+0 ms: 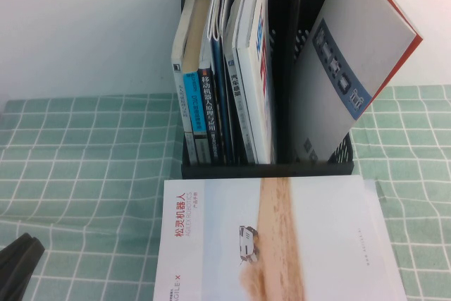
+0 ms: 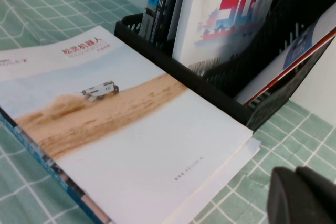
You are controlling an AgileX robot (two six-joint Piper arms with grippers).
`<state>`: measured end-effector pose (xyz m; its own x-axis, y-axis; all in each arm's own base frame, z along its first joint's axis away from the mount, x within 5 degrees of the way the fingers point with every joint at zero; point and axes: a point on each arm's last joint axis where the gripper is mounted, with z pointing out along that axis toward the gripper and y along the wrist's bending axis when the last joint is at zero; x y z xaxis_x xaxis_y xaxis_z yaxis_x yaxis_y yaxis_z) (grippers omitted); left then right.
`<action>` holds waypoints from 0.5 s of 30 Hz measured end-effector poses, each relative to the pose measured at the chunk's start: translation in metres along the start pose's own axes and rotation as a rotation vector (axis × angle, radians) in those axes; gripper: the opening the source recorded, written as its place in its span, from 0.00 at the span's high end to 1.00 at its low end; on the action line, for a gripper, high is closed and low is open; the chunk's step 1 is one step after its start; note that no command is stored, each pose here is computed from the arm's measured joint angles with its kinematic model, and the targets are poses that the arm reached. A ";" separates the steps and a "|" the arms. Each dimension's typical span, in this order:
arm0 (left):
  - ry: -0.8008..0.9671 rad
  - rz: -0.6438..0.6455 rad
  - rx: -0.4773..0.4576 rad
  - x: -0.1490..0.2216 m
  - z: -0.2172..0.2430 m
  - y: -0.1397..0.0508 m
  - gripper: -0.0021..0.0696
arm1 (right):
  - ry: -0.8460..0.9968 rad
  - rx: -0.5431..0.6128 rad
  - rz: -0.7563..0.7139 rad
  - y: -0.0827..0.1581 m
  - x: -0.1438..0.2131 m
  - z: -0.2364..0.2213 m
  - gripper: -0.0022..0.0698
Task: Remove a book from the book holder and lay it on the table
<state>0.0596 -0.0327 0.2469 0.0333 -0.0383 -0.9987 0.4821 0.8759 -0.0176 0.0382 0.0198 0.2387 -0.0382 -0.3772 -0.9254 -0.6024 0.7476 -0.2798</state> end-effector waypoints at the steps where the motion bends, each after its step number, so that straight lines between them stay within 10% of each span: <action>1: 0.000 0.000 0.000 0.000 0.000 0.000 0.97 | 0.003 -0.001 0.001 0.000 0.000 0.000 0.97; 15: 0.064 0.036 -0.101 0.007 -0.008 0.007 0.97 | 0.010 -0.002 0.000 0.001 0.002 0.001 0.97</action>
<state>0.0563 -0.0233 0.2390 -0.0085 0.0218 -0.9997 0.3913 0.9201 0.0168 0.0383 0.0198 0.2364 -0.0463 -0.3827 -0.9227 -0.6040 0.7464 -0.2793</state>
